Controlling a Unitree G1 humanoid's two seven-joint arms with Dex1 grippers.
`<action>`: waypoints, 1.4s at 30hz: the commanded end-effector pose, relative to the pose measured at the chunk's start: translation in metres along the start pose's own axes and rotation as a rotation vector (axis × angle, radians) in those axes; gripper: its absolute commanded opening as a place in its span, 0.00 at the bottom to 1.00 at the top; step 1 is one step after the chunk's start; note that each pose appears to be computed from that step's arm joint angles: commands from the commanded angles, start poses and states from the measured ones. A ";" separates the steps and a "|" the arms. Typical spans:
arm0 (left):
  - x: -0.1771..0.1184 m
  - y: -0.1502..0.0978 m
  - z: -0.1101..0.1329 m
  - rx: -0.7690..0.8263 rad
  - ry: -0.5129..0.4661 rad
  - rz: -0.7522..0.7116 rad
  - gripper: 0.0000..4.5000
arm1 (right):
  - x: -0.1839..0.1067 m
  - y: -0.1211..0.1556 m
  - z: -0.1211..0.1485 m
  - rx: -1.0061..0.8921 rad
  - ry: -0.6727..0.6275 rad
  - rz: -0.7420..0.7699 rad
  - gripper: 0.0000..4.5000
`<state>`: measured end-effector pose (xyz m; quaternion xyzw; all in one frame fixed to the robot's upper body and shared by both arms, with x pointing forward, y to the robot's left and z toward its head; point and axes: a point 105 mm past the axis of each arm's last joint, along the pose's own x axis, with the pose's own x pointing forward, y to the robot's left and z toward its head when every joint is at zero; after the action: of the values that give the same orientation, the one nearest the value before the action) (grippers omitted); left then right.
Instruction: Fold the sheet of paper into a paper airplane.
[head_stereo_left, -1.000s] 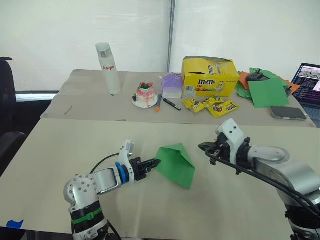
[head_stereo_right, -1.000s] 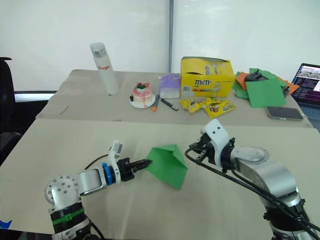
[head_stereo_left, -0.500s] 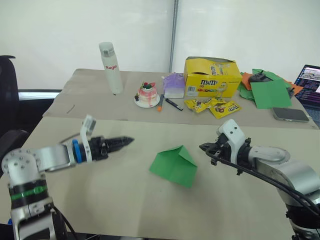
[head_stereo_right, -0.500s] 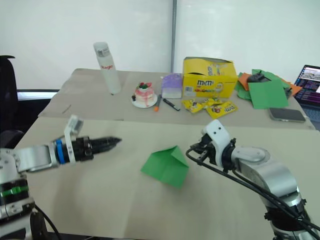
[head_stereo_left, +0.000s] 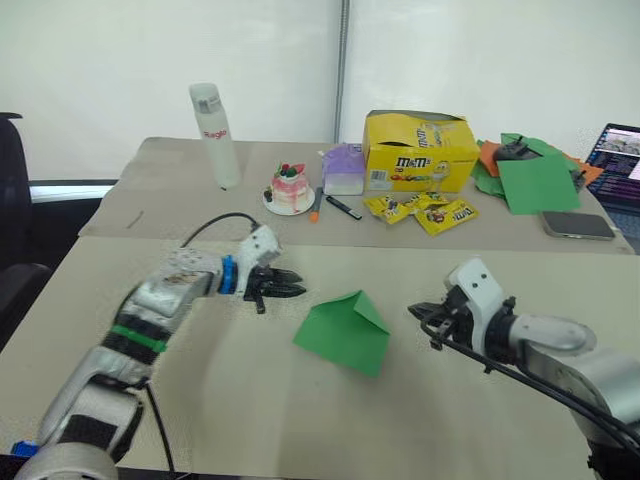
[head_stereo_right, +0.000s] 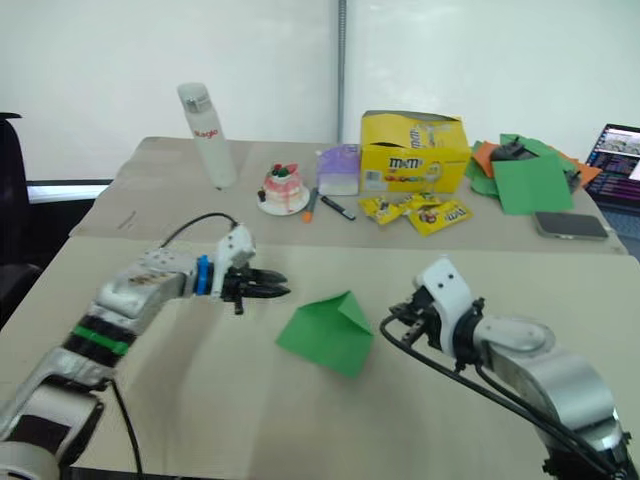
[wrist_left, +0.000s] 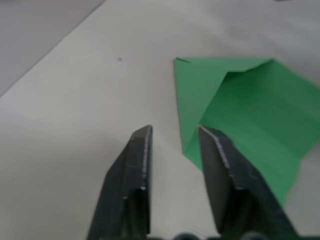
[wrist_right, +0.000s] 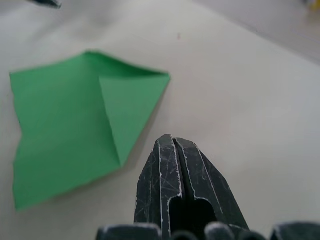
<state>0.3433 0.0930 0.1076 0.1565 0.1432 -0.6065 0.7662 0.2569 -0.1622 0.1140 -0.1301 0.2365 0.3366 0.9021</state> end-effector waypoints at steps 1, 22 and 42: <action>0.012 0.000 0.008 0.168 -0.021 -0.068 0.01 | -0.002 0.010 -0.004 -0.015 0.014 0.010 0.00; 0.050 -0.013 -0.040 0.160 0.038 -0.158 0.01 | 0.034 0.036 0.004 0.150 -0.144 0.105 0.00; 0.064 -0.010 -0.010 -0.064 -0.155 -0.097 0.01 | 0.051 0.033 0.012 0.115 -0.143 0.124 0.00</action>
<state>0.3424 0.0403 0.0592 0.0917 0.1278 -0.6559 0.7383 0.2711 -0.1079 0.0861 -0.0340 0.2211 0.3786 0.8981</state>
